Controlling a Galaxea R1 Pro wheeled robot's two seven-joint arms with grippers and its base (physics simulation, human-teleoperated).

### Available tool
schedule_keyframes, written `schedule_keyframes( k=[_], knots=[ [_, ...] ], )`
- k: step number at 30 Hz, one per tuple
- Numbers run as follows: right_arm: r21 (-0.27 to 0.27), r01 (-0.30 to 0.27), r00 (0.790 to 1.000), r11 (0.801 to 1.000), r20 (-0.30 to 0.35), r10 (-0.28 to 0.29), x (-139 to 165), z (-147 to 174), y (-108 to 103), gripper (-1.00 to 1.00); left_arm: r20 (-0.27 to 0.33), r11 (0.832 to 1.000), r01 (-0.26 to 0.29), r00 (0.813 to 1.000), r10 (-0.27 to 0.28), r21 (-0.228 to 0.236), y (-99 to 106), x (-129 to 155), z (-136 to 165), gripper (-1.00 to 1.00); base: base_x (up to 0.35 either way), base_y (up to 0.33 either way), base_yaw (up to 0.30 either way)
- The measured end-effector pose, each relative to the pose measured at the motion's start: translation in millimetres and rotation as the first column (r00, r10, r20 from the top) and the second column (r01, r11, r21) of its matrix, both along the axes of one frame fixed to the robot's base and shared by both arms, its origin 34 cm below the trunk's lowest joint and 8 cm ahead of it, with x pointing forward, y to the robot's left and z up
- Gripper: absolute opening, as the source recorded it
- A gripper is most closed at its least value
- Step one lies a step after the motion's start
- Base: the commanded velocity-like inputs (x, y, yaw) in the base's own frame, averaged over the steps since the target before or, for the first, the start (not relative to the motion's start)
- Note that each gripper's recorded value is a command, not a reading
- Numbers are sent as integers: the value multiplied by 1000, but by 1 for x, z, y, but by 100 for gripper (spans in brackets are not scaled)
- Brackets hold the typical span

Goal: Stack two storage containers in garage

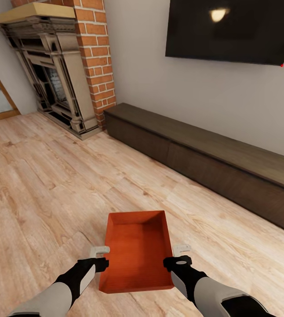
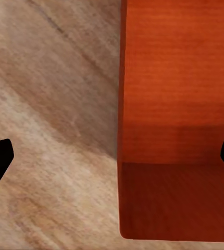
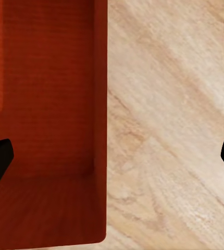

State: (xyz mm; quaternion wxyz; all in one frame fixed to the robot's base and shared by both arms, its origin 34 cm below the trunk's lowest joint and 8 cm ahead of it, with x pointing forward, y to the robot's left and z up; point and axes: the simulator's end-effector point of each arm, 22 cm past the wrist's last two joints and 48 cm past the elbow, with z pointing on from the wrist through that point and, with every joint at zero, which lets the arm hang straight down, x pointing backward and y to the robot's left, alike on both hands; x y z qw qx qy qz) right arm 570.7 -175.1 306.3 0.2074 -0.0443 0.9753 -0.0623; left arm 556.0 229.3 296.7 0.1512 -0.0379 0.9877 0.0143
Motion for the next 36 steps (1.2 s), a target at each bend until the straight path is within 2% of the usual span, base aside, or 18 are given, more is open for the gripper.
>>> schedule_keyframes(
  k=[36],
  knots=[
    [-6,-15,1000,1000,3,15,-16,-78,0,100,8,1000,-3,1000,3,1,1,-16,-78,100,0,0,0]
  ],
)
